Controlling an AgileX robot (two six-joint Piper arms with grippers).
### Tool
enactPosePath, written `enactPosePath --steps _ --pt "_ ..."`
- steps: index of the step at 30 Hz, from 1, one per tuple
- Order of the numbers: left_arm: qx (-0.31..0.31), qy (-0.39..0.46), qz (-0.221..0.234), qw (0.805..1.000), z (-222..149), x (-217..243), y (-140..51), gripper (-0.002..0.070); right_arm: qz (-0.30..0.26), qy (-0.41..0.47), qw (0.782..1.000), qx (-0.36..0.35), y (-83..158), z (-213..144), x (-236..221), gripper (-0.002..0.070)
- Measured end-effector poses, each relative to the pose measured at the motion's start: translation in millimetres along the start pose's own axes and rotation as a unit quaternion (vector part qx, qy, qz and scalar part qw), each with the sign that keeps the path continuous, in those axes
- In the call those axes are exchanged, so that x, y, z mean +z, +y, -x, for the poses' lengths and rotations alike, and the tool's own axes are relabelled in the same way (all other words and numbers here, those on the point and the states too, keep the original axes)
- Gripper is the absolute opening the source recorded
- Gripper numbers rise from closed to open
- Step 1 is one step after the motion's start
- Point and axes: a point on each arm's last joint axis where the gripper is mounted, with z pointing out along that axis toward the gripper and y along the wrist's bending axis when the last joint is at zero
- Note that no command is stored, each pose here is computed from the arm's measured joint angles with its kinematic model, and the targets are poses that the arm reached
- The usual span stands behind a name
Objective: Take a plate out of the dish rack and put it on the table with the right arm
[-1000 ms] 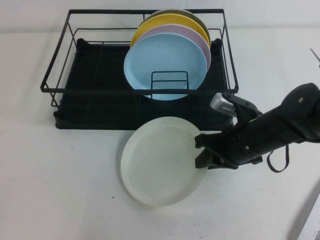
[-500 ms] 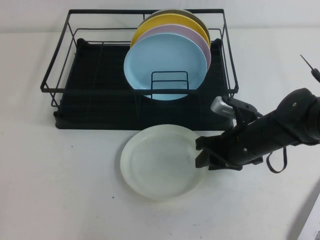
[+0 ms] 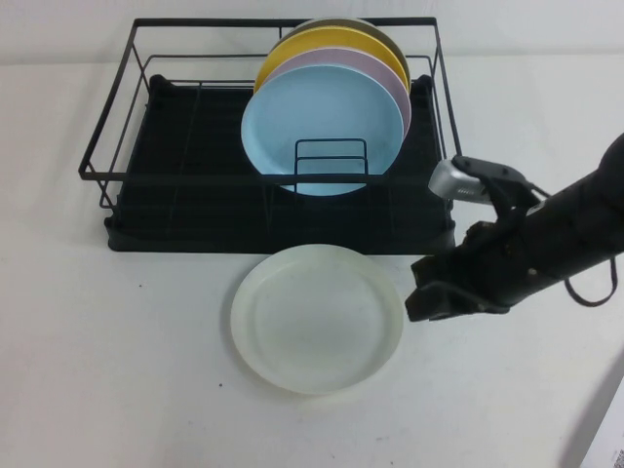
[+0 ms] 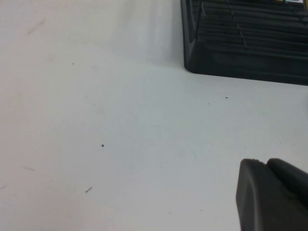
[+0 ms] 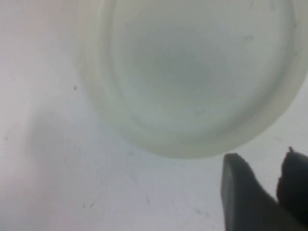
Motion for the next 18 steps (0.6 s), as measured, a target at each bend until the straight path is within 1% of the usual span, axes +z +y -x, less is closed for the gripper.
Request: enactPosePath --steps 3,6,10,12,15,18 --pt "0.000 0.000 0.000 1.000 0.0 0.0 0.0 -0.0004 -0.005 -0.014 0.999 -0.042 15.8 -8.1 -33.7 0.0060" --pt "0.000 0.000 0.000 1.000 0.0 0.0 0.0 -0.0004 -0.015 -0.053 0.996 -0.077 32.3 -18.4 -72.1 0.0006" --pt "0.000 0.000 0.000 1.000 0.0 0.0 0.0 -0.0004 -0.021 -0.105 0.986 -0.129 53.4 -41.3 -122.6 -0.0013" --pt "0.000 0.000 0.000 1.000 0.0 0.0 0.0 -0.0004 -0.024 -0.112 0.981 -0.154 61.3 -57.6 -143.4 -0.0015" --pt "0.000 0.000 0.000 1.000 0.0 0.0 0.0 -0.0004 -0.040 -0.099 0.977 -0.185 66.0 -80.7 -164.2 -0.0017" --pt "0.000 0.000 0.000 1.000 0.0 0.0 0.0 -0.0004 -0.061 -0.089 0.973 -0.206 66.2 -95.9 -176.7 -0.0017"
